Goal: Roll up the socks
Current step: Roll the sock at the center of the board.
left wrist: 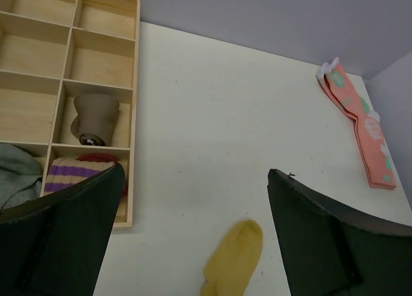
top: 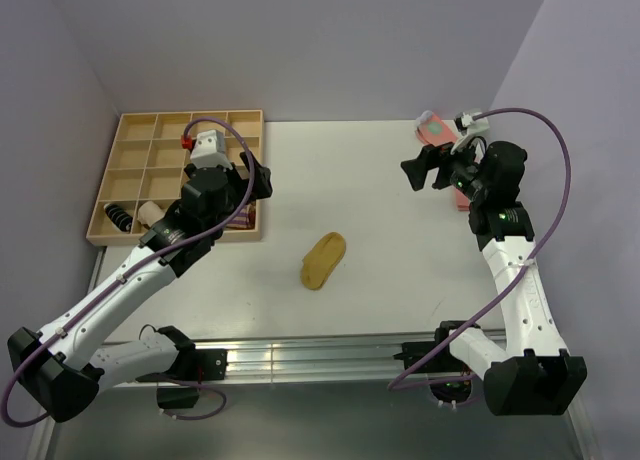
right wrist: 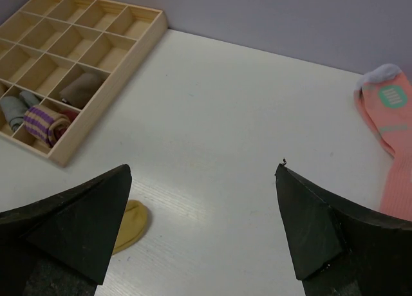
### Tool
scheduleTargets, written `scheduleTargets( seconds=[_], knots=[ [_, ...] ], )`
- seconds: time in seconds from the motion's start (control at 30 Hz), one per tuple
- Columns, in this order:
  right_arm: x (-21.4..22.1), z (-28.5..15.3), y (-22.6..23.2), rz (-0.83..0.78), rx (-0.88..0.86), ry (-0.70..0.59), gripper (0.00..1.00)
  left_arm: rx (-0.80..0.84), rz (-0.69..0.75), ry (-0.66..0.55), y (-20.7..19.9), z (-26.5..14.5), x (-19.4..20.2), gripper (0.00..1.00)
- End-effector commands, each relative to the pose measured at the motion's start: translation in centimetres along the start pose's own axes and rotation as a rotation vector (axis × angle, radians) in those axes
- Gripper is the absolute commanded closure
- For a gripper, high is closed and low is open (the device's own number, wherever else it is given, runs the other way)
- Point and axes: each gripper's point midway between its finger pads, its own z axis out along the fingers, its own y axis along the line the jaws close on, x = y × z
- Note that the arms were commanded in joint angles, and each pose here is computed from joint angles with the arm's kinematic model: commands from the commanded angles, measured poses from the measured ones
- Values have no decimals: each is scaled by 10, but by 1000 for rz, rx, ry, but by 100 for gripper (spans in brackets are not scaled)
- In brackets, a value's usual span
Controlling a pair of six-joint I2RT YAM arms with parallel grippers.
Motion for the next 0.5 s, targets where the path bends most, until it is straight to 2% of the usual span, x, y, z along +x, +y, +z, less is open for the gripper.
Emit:
scheduleTargets(
  seconds=[0.0, 0.33, 0.43, 0.47],
  knots=[
    [-21, -9, -1, -52, 29, -58, 0, 27, -3, -20, -7, -2, -10, 1],
    [-4, -10, -6, -106, 56, -9, 0, 45, -2, -8, -11, 0, -6, 0],
    [9, -7, 7, -165, 50, 27, 2, 61, -7, 3, -13, 2, 0, 0],
    [22, -2, 25, -217, 17, 60, 3, 61, -16, 7, -14, 2, 2, 0]
  ],
)
